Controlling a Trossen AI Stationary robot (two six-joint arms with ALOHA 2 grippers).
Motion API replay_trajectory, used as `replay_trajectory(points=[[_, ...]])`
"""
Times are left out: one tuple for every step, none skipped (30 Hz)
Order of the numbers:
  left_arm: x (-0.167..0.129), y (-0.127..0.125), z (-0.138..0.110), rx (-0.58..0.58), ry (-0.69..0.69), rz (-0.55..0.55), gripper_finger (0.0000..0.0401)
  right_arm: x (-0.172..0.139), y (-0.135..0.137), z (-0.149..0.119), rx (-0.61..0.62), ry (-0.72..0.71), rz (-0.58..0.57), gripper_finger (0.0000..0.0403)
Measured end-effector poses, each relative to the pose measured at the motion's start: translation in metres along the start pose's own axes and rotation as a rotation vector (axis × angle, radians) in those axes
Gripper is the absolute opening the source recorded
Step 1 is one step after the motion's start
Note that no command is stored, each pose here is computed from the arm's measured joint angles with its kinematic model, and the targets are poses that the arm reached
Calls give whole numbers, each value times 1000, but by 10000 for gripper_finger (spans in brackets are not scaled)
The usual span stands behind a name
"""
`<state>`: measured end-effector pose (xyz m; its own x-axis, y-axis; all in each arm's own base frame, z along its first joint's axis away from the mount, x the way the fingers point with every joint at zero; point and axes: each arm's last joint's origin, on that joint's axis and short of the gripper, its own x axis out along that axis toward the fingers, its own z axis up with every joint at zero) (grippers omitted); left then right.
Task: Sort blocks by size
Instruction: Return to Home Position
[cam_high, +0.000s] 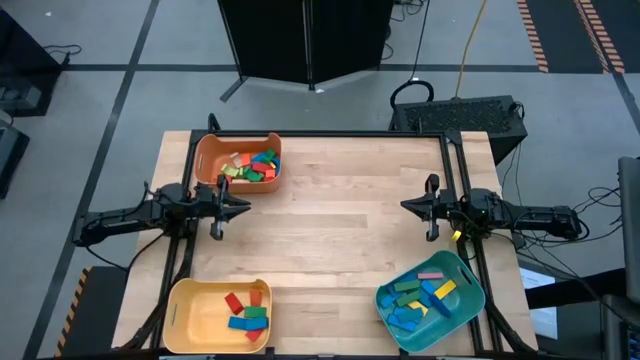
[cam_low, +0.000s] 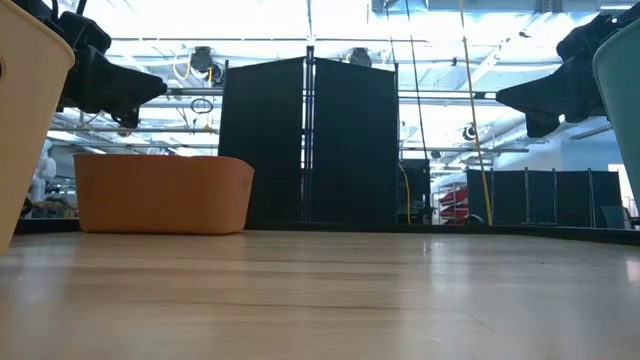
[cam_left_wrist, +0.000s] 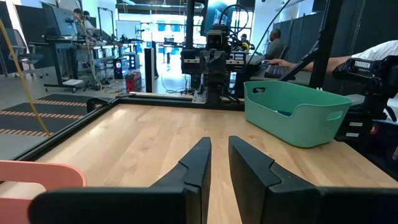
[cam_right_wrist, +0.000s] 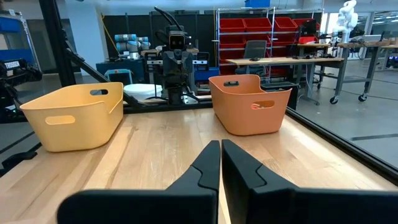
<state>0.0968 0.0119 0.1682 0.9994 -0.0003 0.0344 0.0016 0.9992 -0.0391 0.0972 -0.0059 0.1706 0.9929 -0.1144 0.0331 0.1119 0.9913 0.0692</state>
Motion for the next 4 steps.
replay_trajectory(points=[[0, 0, 0, 0, 0, 0, 56, 0, 0, 0, 0, 0, 0, 0], [0, 0, 0, 0, 0, 0, 56, 0, 0, 0, 0, 0, 0, 0], [0, 0, 0, 0, 0, 0, 56, 0, 0, 0, 0, 0, 0, 0], [0, 0, 0, 0, 0, 0, 56, 0, 0, 0, 0, 0, 0, 0]])
